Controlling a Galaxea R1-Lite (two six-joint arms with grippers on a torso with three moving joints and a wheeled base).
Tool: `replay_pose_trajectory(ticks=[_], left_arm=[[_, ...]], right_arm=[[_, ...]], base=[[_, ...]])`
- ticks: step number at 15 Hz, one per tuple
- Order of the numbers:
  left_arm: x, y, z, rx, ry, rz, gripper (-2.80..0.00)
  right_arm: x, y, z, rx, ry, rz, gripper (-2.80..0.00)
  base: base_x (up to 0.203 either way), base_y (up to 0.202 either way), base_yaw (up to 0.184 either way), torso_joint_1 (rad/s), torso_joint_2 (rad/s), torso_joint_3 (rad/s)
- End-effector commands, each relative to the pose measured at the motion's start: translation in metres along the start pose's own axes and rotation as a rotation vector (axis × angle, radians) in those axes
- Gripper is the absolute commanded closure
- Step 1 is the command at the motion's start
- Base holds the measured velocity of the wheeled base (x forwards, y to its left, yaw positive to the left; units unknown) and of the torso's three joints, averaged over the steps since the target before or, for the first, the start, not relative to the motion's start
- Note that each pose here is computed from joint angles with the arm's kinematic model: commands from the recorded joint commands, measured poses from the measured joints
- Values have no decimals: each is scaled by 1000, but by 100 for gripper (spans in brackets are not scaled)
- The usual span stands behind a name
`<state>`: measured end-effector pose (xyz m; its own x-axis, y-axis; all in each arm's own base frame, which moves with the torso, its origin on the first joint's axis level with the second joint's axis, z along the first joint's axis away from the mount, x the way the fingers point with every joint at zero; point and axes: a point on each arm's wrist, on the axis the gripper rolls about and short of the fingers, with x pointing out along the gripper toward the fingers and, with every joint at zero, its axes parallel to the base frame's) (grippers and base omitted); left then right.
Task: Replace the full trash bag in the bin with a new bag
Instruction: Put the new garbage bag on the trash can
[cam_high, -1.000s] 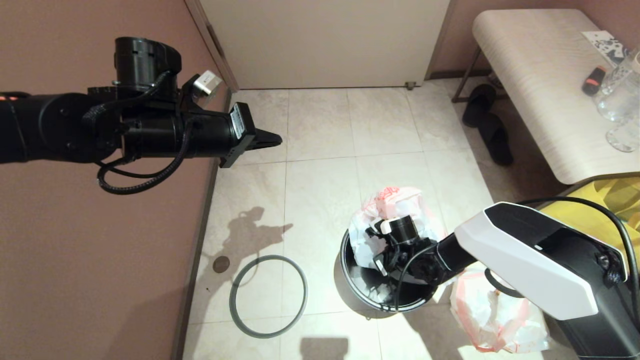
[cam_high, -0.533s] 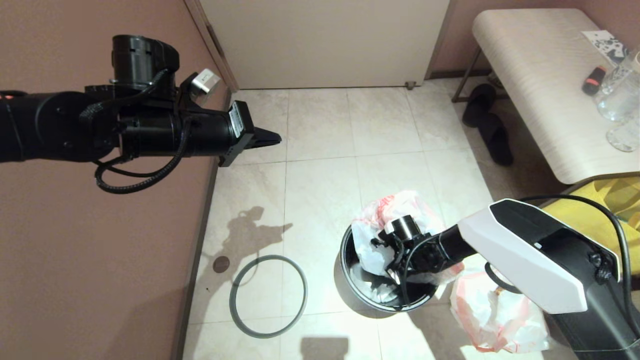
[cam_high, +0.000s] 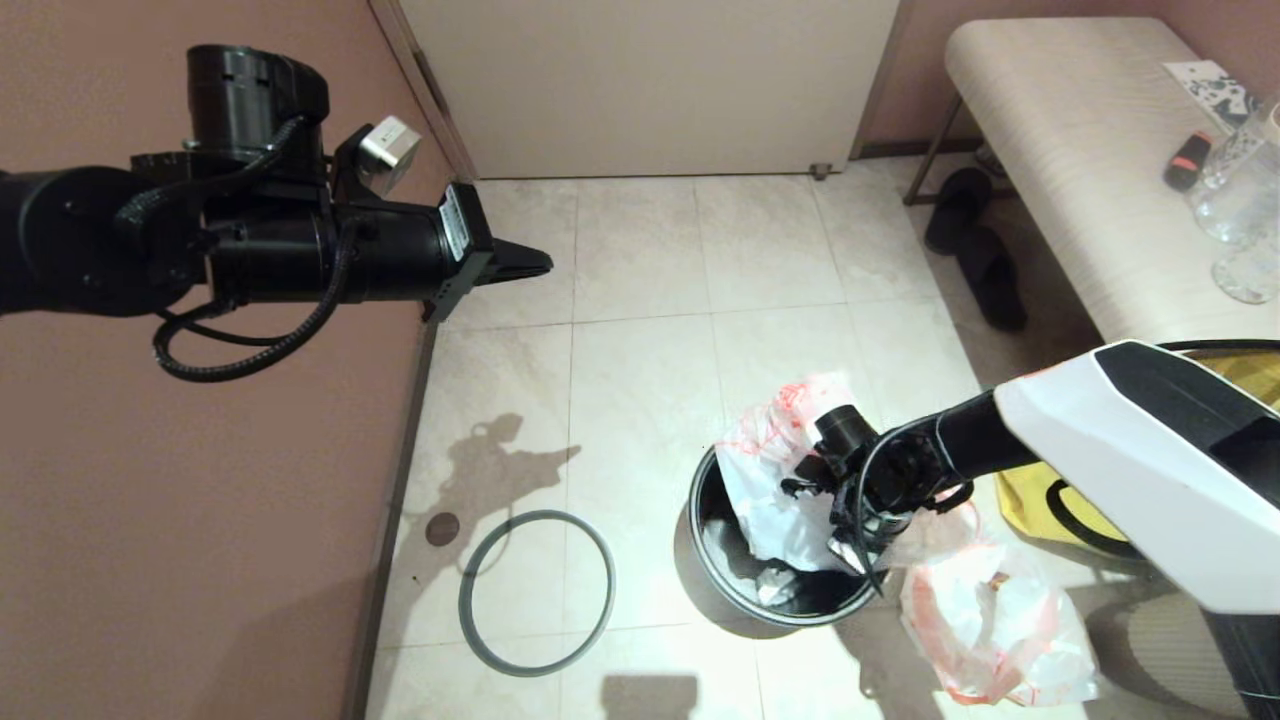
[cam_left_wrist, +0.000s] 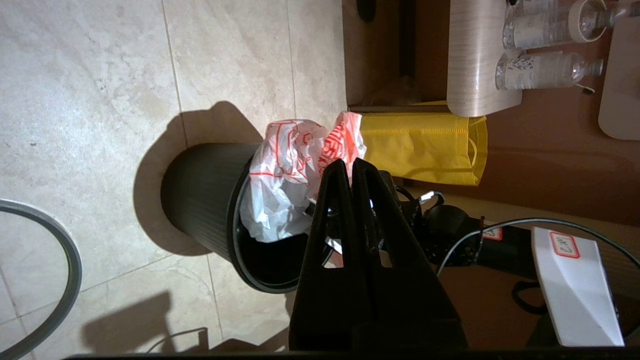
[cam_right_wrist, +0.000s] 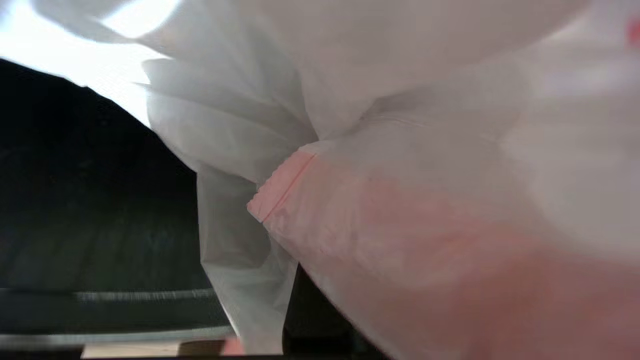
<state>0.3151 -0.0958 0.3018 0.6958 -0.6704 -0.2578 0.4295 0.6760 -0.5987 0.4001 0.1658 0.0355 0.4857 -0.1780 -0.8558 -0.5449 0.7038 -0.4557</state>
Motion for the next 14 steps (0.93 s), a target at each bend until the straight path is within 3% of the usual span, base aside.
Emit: replay_pose_trajectory(ticks=[1,7,10,12,14], left_arm=[[-7,-3,3,2,-12,-11,0],[-2,5,4,-7,-3,-8,0],[3,8,3,-12,5,-4,0],[5,11,2,-15,10,-1,0],[8,12,2,-17,15,0,0]], right_arm=[[-10,-8,1,5,-17,-15,0],[56,21,18,-25,20,9,0],[102,38,32,-19,-5,12,0],[135,57,34,-10,-74,25,0],[151,69,31,-36,-84,38,0]], base=[[0,0,0,0,0,0],[0,0,0,0,0,0],[0,0,0,0,0,0],[0,0,0,0,0,0],[0,0,0,0,0,0]])
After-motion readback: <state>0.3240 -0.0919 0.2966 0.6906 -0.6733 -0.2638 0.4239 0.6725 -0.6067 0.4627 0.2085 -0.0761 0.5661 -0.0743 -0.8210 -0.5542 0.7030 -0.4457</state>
